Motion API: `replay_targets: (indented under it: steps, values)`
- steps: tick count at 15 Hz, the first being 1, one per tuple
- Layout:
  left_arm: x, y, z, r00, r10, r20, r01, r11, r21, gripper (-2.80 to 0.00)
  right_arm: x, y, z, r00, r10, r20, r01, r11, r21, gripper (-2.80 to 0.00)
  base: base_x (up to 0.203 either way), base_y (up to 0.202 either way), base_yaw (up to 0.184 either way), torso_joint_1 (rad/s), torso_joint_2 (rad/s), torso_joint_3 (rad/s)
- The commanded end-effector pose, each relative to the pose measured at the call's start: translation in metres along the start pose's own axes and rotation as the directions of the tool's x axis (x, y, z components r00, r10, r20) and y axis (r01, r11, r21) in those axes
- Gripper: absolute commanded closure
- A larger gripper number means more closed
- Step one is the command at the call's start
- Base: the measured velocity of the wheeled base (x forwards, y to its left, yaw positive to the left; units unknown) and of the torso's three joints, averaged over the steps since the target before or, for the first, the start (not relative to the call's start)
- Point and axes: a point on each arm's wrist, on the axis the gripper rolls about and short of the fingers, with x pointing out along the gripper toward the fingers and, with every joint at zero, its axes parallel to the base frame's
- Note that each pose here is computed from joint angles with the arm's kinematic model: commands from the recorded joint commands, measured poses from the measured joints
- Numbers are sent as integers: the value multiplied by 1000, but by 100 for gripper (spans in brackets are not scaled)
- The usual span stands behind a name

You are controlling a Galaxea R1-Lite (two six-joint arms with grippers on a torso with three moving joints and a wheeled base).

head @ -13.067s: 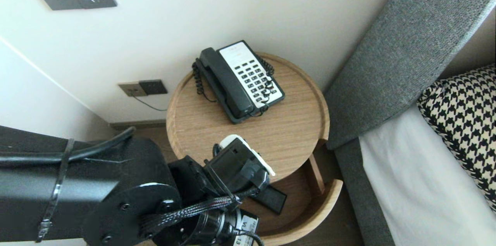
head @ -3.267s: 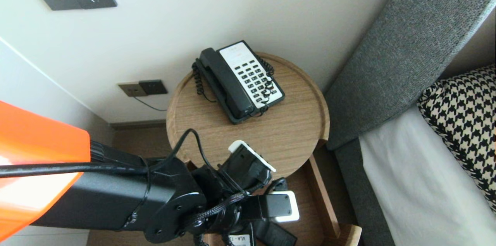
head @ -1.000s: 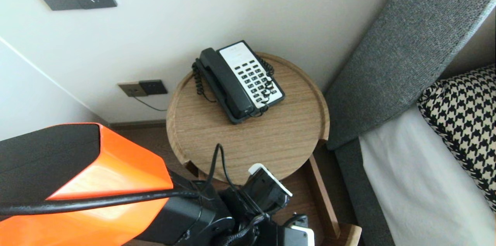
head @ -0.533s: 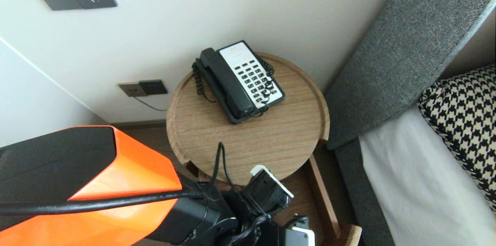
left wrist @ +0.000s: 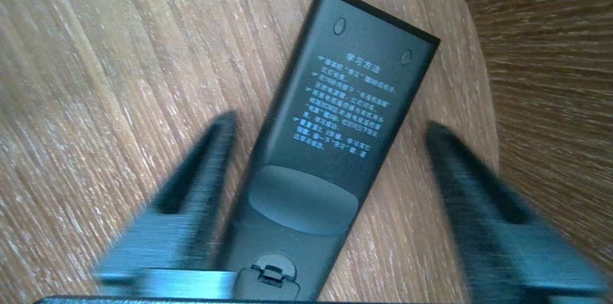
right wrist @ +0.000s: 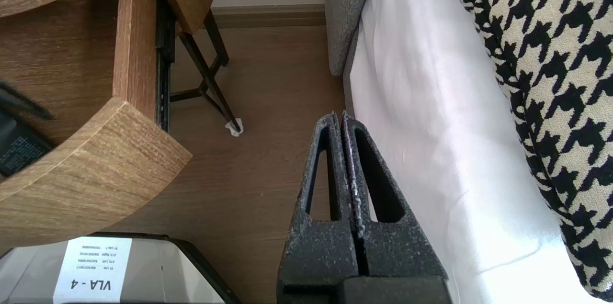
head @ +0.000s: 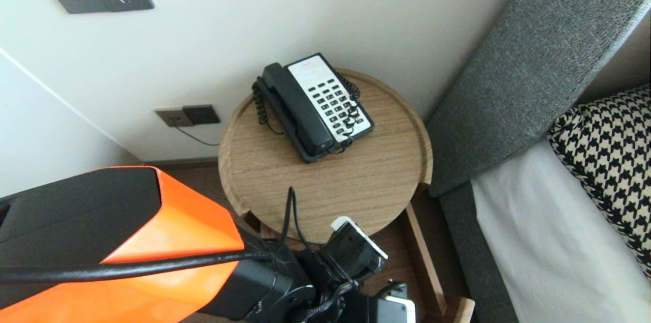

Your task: Take the remote control out of the drawer one by one and place them on the table

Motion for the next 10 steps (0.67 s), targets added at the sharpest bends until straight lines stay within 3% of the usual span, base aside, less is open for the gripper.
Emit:
replay_targets:
  steps: [1,10]
  values:
    - [-2,-1,0,1000,0,1,0,1000,5,0,0,0,0,1000,0,5,0,1000,-1,0,0,0,0,0,0,0]
    - [-17,3,3,999,39,18,-39,999,2,0,0,0,0,1000,1,5,-1,1000,-1,0,0,0,0,0,0,0]
